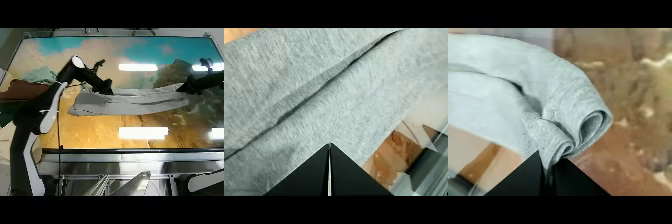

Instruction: Fold the shirts.

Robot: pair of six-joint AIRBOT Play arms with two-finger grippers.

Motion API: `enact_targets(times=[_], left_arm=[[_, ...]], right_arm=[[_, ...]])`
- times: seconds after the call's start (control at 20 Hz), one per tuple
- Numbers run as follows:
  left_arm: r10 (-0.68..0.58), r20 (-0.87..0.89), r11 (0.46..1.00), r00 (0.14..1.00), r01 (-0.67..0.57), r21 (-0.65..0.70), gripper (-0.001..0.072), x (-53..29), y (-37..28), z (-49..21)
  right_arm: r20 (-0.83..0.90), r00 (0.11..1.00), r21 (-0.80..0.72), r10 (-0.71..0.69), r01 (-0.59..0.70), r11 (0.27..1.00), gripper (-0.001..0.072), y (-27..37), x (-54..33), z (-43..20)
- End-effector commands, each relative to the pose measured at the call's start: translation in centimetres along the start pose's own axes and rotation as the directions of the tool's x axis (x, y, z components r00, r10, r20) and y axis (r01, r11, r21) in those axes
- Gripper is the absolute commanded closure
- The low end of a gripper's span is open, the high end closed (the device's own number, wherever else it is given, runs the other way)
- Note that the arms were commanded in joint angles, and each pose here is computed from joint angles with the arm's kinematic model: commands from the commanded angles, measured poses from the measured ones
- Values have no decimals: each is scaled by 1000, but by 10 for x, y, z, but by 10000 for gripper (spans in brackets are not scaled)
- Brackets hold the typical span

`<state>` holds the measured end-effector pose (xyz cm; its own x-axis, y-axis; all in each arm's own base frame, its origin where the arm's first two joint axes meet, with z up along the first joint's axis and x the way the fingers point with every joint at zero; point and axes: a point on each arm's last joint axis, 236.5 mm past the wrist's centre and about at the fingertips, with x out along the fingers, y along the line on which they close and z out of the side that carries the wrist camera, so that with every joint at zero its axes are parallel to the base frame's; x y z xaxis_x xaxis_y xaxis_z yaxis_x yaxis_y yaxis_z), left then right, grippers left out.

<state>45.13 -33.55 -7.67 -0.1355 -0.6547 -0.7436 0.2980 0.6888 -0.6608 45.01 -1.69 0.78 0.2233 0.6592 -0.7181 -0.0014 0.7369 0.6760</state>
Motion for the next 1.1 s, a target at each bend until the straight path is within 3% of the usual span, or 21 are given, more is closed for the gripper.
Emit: enact_targets(times=[0.0,0.2,0.35,0.4,0.5,0.6,0.75,0.85,1.0,1.05], left_arm=[[27,-7,1000,1000,-26,15,707,60,-25,3],[-77,41,996,996,78,-32,707,98,-62,1],[-96,88,993,991,102,-58,704,100,-63,11],[-160,91,986,983,163,-20,704,83,-78,16],[-349,107,936,931,341,92,704,21,-126,26],[-538,142,838,831,509,199,704,-86,-168,31],[-717,223,692,661,636,341,704,-255,-179,13],[-781,277,620,559,642,452,704,-343,-172,-10],[-752,374,657,543,573,489,703,-401,-146,-32],[-744,394,667,540,561,491,703,-409,-140,-37]], right_arm=[[44,987,-73,155,-152,986,698,69,-37,3],[75,920,-173,384,-368,914,698,156,-46,10],[-5,904,-217,427,-418,882,698,204,-16,-3],[-24,906,-223,423,-418,881,698,217,-2,-7],[-49,914,-243,402,-402,883,698,245,31,-14],[-44,947,-271,319,-319,908,698,260,71,-19],[-1,964,-313,265,-252,916,697,291,142,-23],[99,957,-328,273,-228,917,697,318,200,-18],[157,939,-319,306,-245,915,693,357,289,-40],[109,937,-302,331,-286,909,504,368,313,-58]])
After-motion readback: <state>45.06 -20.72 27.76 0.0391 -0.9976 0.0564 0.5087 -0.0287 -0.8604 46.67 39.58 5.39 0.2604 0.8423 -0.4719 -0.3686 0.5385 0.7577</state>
